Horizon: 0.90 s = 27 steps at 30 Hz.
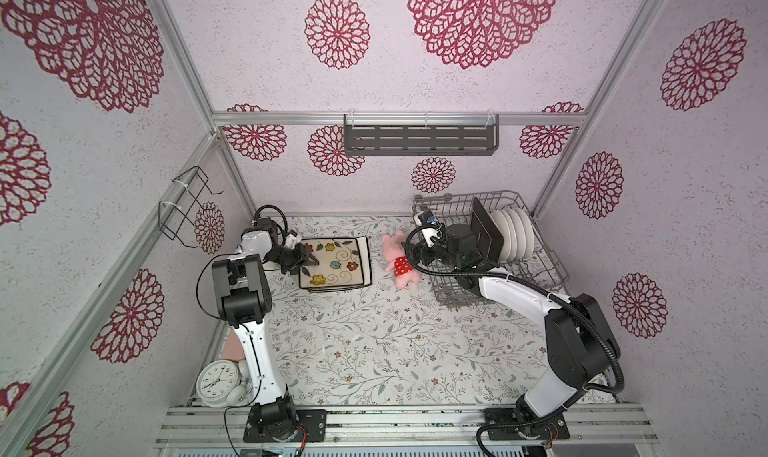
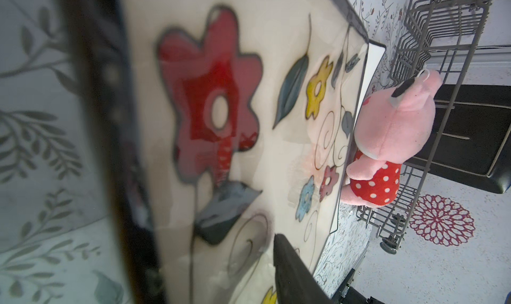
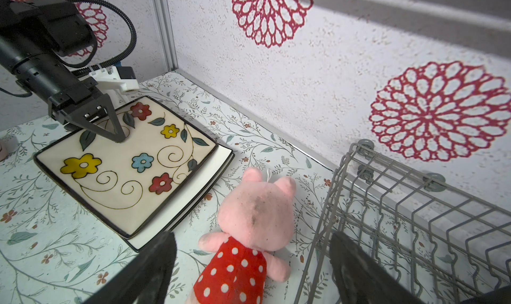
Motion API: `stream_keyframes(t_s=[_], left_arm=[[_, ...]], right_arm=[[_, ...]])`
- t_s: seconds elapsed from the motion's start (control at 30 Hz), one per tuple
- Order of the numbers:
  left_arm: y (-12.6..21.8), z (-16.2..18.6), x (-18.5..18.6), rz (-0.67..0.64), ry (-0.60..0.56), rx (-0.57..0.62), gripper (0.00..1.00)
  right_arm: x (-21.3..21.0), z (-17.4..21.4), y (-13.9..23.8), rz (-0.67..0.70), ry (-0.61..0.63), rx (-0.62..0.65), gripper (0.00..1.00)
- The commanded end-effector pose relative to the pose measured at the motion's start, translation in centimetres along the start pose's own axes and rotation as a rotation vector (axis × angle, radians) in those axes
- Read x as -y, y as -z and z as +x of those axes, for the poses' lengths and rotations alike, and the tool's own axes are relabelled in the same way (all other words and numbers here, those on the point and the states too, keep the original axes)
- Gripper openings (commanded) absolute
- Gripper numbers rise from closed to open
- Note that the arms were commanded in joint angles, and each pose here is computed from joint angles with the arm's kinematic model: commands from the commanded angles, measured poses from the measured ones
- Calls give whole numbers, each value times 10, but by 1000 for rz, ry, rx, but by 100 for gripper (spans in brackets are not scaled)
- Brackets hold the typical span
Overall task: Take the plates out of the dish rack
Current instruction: 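Lower the floral plate onto the white plate stack with the left gripper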
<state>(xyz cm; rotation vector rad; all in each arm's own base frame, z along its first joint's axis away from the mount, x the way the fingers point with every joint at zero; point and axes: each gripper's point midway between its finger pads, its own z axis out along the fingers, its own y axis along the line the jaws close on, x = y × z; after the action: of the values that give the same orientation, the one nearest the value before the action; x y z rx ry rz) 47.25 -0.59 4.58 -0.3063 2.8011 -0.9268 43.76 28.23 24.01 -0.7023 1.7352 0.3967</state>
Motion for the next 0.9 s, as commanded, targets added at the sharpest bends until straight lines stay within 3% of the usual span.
stream_keyframes(t_s=[0.0,0.87], left_arm=[[3,-3,-12,-103,-26,9,46],[10,-8,-6,-207,-86,12,49]], right_arm=[[3,-18,5,-2,12,43,90],[4,-19,11,11,0,37,93]])
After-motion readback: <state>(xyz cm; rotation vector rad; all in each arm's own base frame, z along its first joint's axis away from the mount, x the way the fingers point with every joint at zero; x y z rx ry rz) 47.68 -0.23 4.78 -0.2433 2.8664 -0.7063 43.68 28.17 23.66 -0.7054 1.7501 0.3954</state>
